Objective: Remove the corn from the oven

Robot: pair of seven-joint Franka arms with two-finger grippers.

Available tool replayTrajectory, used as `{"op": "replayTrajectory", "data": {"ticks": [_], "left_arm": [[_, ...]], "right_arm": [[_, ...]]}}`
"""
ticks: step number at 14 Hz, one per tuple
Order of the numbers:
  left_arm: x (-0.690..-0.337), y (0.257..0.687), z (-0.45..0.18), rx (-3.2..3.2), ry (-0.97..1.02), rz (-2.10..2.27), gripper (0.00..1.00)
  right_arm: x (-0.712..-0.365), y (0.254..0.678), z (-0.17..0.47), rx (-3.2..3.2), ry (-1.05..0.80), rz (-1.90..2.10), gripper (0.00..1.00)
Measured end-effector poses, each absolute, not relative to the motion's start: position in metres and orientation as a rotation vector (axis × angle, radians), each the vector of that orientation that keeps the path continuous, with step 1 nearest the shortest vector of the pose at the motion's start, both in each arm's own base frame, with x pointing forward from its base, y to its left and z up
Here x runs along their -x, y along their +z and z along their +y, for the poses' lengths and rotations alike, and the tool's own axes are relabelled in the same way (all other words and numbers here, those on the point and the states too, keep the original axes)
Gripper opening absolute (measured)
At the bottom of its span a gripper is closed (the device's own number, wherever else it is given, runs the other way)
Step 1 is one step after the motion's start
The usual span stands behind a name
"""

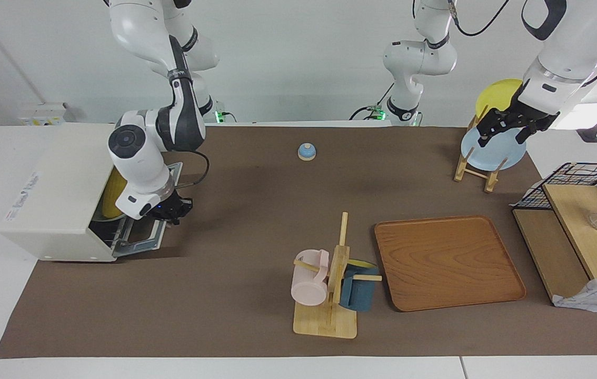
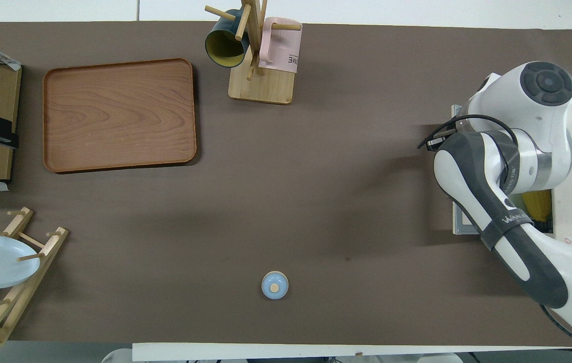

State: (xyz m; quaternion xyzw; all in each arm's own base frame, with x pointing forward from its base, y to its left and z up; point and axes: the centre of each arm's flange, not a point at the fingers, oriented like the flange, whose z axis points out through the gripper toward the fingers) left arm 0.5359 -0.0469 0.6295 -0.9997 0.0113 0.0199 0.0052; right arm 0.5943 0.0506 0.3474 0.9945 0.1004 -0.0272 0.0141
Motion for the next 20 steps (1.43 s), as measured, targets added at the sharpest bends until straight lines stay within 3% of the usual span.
{"op": "replayTrajectory", "data": {"ticks": [4, 8, 11, 13, 16, 19, 20], "left_arm": [[-0.536, 0.629, -0.047, 3.130, 0.062, 0.035, 1.00], [-0.536, 0.629, -0.047, 3.130, 0.062, 0.035, 1.00], [-0.536, 0.629, -0.047, 3.130, 0.062, 0.035, 1.00], [-0.536, 0.629, -0.047, 3.130, 0.062, 0.035, 1.00], [-0.536, 0.629, -0.047, 3.130, 0.062, 0.035, 1.00], [-0.536, 0.629, -0.047, 3.130, 0.062, 0.035, 1.00], [-0.536, 0.629, -0.047, 3.130, 0.062, 0.035, 1.00]], "right_arm": [[-0.600, 0.316, 0.056, -3.087, -0.090, 0.306, 0.01], [-0.601, 0.311, 0.052, -3.095, -0.076, 0.251, 0.01], [-0.605, 0.324, 0.059, -3.114, -0.085, 0.218, 0.01], [-0.610, 0.358, 0.060, -3.119, -0.110, 0.203, 0.05], [-0.597, 0.414, 0.039, -3.126, -0.158, 0.140, 0.37], [-0.583, 0.422, -0.007, -3.134, -0.214, 0.019, 0.67], [-0.580, 0.415, -0.017, -3.135, -0.230, -0.010, 0.67]]}}
